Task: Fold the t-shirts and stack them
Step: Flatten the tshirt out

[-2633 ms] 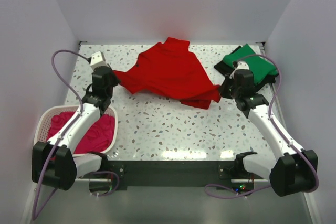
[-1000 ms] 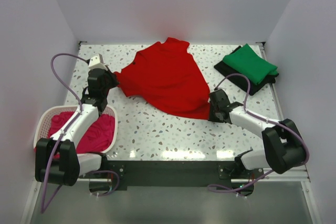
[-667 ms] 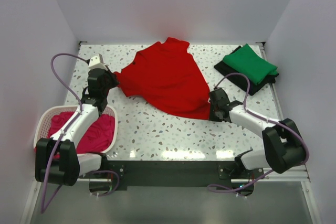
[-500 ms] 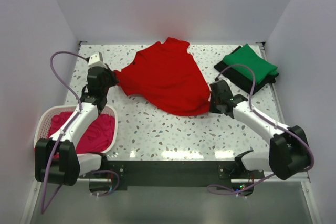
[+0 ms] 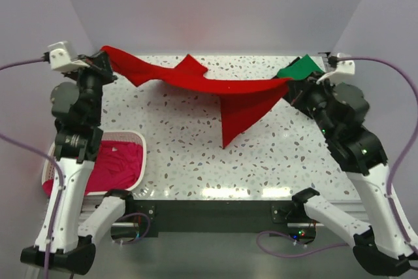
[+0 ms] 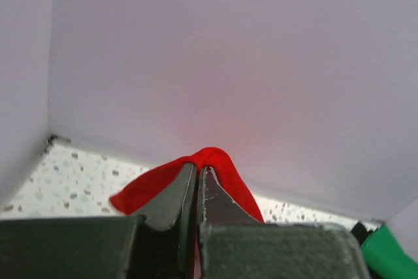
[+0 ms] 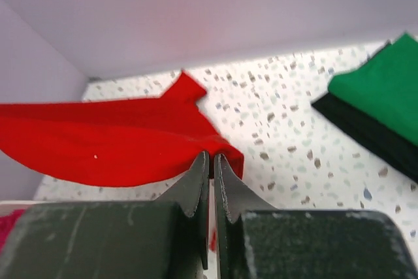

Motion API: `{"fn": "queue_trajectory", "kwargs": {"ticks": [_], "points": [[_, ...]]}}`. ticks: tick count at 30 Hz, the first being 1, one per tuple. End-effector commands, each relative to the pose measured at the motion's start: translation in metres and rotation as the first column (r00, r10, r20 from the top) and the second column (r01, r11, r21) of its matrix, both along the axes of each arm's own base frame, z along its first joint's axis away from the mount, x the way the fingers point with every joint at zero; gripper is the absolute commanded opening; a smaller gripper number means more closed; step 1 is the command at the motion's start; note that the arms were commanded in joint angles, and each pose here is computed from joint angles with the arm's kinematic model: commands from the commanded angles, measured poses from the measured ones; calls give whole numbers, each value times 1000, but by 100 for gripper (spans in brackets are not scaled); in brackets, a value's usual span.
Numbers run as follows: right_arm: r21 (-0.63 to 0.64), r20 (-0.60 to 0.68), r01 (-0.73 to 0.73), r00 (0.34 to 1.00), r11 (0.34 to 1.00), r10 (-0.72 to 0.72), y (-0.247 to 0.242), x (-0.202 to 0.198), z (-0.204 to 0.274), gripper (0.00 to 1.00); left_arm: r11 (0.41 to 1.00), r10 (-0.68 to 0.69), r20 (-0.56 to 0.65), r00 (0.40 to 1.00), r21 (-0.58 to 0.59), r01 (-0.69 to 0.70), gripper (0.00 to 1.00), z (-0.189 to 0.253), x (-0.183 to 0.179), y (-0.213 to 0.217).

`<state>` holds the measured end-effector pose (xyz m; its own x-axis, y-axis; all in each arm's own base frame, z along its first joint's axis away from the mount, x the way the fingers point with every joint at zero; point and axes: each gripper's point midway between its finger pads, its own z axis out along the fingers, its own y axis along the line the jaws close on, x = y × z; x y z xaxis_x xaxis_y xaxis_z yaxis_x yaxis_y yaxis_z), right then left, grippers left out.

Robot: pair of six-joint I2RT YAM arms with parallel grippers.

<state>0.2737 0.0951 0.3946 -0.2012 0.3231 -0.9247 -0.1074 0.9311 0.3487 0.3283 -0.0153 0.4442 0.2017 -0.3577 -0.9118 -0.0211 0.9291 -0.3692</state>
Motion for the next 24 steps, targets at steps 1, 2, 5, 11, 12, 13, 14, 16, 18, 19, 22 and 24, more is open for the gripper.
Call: {"fn": "queue_trajectory", "kwargs": {"ticks": [1,2,5,11,12,13,14,16,18,19,22,24], "points": [[-6,118,-55,991,998,55,-6,-29,53,0,997,67,123,990,15,-70,0,59,-44,18],[-3,146,-60,987,998,60,-8,-35,64,0,998,62,174,983,9,-65,0,79,-59,18],[-6,222,-77,972,997,76,-11,-45,95,0,1000,16,248,969,15,-20,0,110,-73,11],[-37,236,7,972,999,2,-10,-6,103,0,995,-87,232,969,75,72,0,126,-29,-12],[-52,211,23,977,998,-12,-5,12,96,0,993,-97,225,970,84,80,0,125,-18,-15],[-67,202,40,979,997,-25,-4,21,93,0,992,-108,205,973,91,91,0,120,-6,-18],[-77,191,72,980,994,-57,-7,31,88,0,989,-123,170,978,102,106,0,112,16,-23],[-98,164,101,983,990,-84,-3,54,77,0,987,-128,148,981,116,112,0,104,39,-26],[-96,157,130,981,987,-114,-9,70,73,0,983,-141,110,984,133,126,0,91,68,-32],[-88,153,136,981,987,-122,-11,75,71,0,982,-145,101,984,137,131,0,87,76,-33],[-89,139,164,979,982,-151,-19,95,66,0,977,-171,108,979,148,154,0,83,96,-40],[-94,138,185,976,978,-171,-24,102,67,0,972,-191,117,975,158,171,0,83,100,-44]]}}
